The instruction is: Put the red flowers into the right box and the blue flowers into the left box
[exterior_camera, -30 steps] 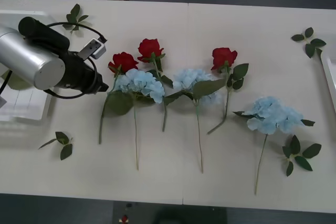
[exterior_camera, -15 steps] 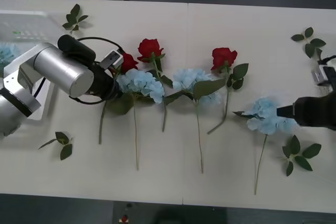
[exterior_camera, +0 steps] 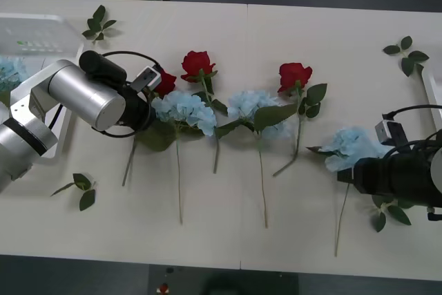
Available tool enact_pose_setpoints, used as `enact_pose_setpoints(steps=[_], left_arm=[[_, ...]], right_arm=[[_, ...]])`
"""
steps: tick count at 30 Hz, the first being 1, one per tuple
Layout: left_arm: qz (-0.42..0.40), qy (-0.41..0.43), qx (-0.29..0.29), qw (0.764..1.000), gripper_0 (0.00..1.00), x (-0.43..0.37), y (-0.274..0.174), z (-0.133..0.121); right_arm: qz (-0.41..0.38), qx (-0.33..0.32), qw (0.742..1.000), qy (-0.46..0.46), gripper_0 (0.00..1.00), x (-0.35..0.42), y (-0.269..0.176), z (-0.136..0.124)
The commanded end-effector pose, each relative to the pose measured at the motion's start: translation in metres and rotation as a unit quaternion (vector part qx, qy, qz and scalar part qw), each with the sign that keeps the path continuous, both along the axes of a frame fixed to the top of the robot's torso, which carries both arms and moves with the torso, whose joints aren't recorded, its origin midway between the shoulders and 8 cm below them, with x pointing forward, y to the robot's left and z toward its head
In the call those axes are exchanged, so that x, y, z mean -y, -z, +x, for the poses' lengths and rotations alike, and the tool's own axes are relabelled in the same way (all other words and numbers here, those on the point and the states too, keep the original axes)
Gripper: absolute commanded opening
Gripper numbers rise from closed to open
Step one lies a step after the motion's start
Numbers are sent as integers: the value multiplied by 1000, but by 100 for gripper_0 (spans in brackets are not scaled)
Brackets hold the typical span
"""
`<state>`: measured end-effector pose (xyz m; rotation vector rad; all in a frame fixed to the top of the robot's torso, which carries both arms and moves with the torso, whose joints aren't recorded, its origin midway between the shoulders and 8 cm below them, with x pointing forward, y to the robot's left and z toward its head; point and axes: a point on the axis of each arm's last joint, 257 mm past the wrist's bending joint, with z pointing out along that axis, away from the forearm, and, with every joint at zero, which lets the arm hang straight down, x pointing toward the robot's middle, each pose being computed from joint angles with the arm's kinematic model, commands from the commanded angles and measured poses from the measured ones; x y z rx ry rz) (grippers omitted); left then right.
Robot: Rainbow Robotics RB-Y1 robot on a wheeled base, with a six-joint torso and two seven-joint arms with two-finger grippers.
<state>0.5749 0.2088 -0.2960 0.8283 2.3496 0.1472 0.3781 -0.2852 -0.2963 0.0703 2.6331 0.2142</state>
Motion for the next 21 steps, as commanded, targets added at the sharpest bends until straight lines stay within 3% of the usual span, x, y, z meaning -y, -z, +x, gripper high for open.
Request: enact_pose_setpoints(steps=[1,10,15,21], left_arm=[[1,-4,23,1000,0,0,-21,14],[13,-15,60,998,0,-38,-46,27],[-21,-8,92,995,0,-59,-99,26],[-139,19,131,981,0,-27,-176,0]], right_arm=[[6,6,1000,19,100,7,8,9],[5,-9,999,31,100,21,41,12],[4,-21,999,27,100,20,52,7],[2,-24,1000,17,100,12,67,9]])
